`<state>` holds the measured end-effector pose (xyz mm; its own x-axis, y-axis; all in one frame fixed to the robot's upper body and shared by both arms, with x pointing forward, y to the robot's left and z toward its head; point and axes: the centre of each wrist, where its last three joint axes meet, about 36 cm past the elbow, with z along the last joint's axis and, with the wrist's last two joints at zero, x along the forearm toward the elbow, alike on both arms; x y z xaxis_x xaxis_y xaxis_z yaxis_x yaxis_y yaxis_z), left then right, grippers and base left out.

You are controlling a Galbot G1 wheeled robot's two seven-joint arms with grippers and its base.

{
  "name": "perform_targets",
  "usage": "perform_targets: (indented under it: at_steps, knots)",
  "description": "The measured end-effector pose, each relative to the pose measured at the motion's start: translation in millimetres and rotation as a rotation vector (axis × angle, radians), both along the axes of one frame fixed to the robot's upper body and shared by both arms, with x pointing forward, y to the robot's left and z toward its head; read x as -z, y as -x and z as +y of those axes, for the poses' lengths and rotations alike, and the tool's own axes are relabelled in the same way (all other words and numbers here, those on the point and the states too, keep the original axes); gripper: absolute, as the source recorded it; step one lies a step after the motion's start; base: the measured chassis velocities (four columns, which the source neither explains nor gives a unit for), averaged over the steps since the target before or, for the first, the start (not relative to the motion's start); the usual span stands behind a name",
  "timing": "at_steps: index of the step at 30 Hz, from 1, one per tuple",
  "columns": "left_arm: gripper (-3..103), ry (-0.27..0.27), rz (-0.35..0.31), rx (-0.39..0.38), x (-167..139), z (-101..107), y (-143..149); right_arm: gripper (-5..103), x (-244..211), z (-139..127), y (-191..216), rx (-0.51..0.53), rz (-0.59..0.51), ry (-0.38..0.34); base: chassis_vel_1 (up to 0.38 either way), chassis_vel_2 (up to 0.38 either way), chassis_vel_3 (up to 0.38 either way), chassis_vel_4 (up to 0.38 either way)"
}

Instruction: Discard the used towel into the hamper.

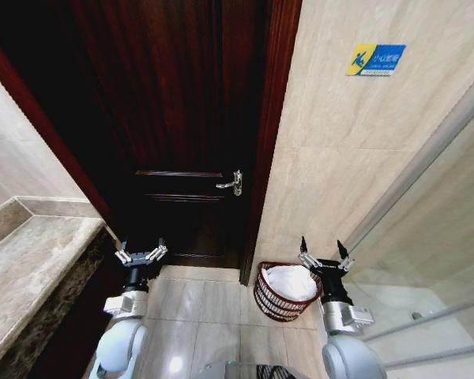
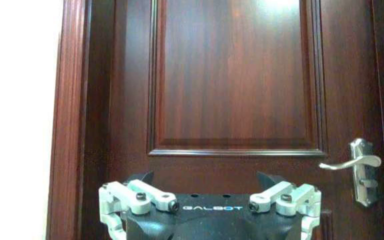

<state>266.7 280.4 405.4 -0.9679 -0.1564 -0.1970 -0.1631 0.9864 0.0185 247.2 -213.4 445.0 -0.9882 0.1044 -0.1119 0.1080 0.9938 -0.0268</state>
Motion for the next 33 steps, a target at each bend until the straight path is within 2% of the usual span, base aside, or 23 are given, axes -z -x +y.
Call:
perform_targets:
  at_steps: [7,15,33]
  knots:
    - [100,-0.008,0.014,0.002,-0.2,0.5,0.6,100,2.0,0.0,-1.3,-0.001,0.003,0.001,0.000,0.000,0.000,0.000]
    - [100,0.010,-0.012,0.001,-1.3,0.0,-2.9,100,4.1,0.1,-3.2,-0.001,0.005,0.000,0.000,0.000,0.000,0.000]
    - [100,0.014,-0.005,-0.001,0.2,-0.8,0.2,100,5.1,0.3,-2.3,-0.002,0.019,-0.003,0.000,0.000,0.000,0.000]
